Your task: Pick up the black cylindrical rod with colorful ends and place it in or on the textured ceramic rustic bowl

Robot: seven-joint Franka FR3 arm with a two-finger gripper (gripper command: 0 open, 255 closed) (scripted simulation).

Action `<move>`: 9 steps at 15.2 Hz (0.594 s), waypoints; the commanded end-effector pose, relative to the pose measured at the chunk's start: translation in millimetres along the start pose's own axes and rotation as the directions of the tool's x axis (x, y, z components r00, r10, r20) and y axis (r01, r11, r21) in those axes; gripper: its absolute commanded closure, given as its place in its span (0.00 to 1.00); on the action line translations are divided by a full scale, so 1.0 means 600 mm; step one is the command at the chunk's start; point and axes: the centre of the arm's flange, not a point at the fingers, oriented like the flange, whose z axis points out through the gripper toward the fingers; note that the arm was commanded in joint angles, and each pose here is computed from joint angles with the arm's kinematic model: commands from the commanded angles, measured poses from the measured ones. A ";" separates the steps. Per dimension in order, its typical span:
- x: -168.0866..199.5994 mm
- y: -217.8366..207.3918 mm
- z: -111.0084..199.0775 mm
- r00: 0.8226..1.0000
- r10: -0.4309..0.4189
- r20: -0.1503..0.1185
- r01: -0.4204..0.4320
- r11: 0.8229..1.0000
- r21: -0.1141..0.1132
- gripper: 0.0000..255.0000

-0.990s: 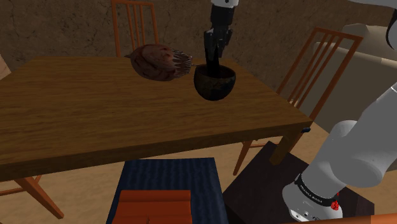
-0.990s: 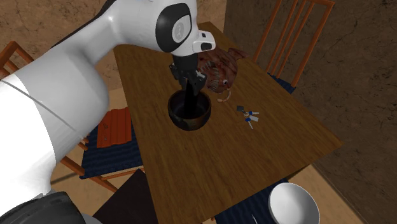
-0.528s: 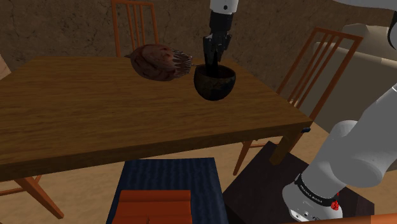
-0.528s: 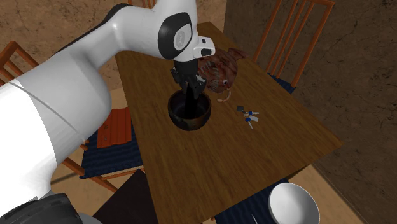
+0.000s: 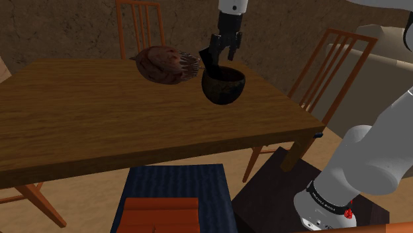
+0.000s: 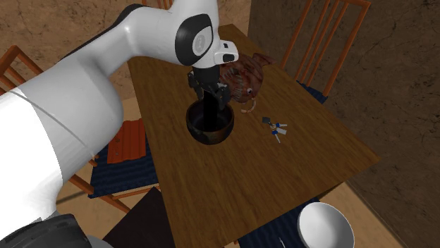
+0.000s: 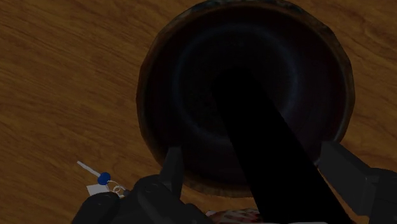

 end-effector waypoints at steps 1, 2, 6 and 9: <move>0.000 0.000 0.000 1.000 0.000 0.000 0.000 1.000 0.000 0.00; 0.000 0.000 -0.022 1.000 0.000 0.000 0.000 1.000 0.000 0.00; 0.000 0.000 -0.083 1.000 0.000 0.000 0.000 1.000 0.000 0.00; 0.000 0.000 -0.083 1.000 0.000 0.000 0.000 1.000 0.000 0.00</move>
